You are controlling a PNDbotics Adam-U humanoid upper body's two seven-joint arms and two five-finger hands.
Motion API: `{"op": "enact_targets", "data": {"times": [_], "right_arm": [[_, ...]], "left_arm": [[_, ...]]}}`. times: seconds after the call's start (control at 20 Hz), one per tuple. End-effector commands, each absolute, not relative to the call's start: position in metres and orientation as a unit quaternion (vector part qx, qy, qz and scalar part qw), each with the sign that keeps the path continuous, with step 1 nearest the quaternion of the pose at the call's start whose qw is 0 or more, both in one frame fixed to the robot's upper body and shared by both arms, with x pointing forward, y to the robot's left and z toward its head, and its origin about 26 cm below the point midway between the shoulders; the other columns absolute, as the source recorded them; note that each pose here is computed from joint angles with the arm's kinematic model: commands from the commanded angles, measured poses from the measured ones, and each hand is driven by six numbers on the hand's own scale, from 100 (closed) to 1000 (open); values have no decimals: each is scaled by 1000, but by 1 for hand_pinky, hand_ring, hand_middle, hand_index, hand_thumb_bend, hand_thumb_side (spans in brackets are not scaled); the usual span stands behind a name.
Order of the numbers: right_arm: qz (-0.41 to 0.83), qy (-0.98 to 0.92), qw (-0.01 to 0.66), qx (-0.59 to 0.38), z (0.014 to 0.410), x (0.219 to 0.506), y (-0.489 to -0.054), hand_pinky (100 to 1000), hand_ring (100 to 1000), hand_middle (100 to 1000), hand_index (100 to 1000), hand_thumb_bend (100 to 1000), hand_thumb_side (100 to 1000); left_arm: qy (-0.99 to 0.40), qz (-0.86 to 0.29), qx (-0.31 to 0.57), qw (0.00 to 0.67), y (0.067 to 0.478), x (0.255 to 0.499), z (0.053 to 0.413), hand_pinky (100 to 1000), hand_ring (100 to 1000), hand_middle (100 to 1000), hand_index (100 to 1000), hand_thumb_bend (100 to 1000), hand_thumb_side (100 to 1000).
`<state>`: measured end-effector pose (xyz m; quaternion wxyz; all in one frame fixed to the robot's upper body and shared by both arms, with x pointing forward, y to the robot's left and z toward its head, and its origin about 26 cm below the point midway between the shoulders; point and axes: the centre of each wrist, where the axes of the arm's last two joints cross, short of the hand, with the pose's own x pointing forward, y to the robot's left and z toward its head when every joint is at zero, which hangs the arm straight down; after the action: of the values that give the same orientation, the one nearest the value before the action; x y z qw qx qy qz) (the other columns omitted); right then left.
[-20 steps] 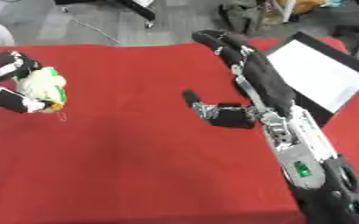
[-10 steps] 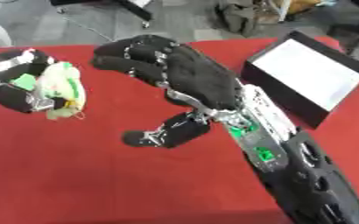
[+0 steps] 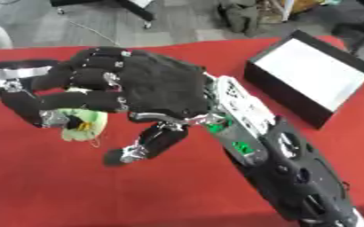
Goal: Pick up the objects with one hand, pass them to the other hand, and then place them into the box on the other side of the table.
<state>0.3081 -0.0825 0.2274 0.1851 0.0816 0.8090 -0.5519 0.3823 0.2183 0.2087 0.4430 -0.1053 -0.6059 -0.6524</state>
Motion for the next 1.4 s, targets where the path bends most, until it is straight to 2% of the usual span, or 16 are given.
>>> {"op": "enact_targets", "data": {"times": [0.05, 0.4, 0.6, 1.4], "right_arm": [[-555, 803, 201, 85, 232, 308, -78, 851, 897, 917, 985, 521, 218], [-575, 791, 187, 91, 219, 316, -77, 849, 891, 908, 977, 529, 186], [-586, 785, 176, 99, 211, 321, -78, 850, 890, 907, 977, 509, 204], [-595, 773, 132, 176, 186, 336, -81, 830, 869, 884, 959, 463, 137]], "left_arm": [[-607, -663, -119, 422, 209, 378, 224, 548, 468, 475, 658, 320, 282], [-612, -655, -136, 422, 202, 372, 230, 560, 485, 475, 658, 329, 283], [-618, -650, -154, 416, 198, 368, 234, 558, 484, 475, 658, 326, 288], [-595, -654, -208, 418, 187, 362, 235, 546, 483, 475, 658, 323, 302]]}}
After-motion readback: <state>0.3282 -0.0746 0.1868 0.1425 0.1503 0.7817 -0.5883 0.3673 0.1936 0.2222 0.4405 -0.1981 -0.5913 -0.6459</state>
